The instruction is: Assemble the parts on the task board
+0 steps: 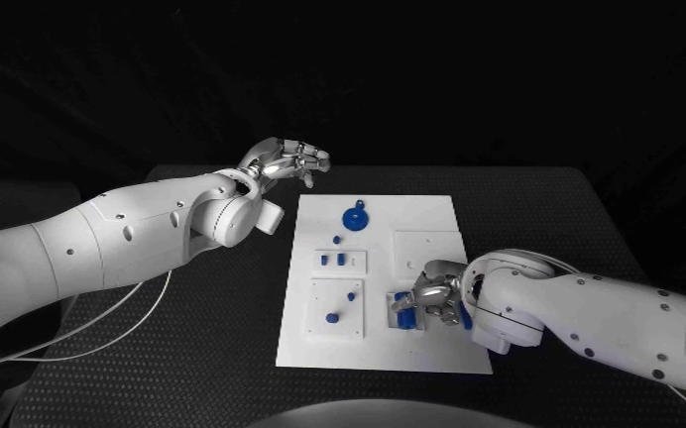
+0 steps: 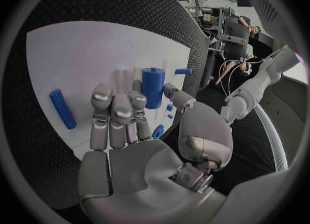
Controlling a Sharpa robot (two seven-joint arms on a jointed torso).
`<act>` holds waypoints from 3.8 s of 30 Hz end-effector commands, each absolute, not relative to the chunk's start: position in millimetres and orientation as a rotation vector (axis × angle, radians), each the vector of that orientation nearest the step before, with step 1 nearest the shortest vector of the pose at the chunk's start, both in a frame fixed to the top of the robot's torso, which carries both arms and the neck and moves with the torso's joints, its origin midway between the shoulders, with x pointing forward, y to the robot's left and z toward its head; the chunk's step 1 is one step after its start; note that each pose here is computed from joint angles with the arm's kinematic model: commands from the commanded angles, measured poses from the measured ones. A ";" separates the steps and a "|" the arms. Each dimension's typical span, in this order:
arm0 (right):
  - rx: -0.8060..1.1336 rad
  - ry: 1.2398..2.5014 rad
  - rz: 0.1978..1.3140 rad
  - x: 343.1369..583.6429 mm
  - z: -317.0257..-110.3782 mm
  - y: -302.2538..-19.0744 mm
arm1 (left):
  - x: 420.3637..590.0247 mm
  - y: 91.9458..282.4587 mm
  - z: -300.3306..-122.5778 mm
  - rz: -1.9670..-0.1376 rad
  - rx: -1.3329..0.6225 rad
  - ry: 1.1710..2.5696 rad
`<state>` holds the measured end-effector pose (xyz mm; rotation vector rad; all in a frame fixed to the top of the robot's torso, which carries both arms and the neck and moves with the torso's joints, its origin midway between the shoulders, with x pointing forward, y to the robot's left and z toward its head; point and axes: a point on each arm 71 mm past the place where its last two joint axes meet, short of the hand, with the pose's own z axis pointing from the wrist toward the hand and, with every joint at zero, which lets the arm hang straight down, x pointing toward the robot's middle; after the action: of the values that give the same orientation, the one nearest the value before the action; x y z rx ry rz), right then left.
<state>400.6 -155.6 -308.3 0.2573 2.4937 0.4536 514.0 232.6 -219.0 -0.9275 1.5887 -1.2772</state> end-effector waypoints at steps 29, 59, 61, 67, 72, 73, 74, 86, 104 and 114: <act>0.127 2.533 0.521 391.4 -308.5 -158.2 | 513.6 232.1 -218.0 -1.292 -0.927 1.592; 0.172 2.469 0.518 396.0 -306.3 -159.2 | 513.5 233.5 -218.2 -1.289 -0.929 1.594; 0.176 2.464 0.521 396.1 -306.1 -159.7 | 513.5 233.8 -218.2 -1.288 -0.930 1.593; 0.184 2.448 0.538 396.6 -305.0 -160.7 | 513.5 233.6 -218.2 -1.289 -0.930 1.595; 0.184 2.445 0.547 395.8 -304.2 -163.7 | 513.5 233.8 -218.3 -1.288 -0.930 1.595; 0.182 2.447 0.550 395.3 -304.0 -164.1 | 513.5 233.9 -218.3 -1.288 -0.930 1.595; 0.175 2.451 0.555 394.5 -303.8 -164.4 | 513.5 233.9 -218.3 -1.288 -0.930 1.595; 0.116 2.497 0.587 387.5 -302.9 -163.8 | 513.3 234.1 -218.5 -1.287 -0.931 1.597; 0.086 2.448 0.497 396.0 -304.7 -160.2 | 513.2 234.2 -218.5 -1.287 -0.931 1.598; 0.087 2.417 0.452 400.9 -305.3 -158.2 | 513.2 234.1 -218.5 -1.288 -0.931 1.598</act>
<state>397.7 -155.4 -305.3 0.0948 2.4457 0.5017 513.5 236.3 -219.6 -0.9346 1.5952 -1.2681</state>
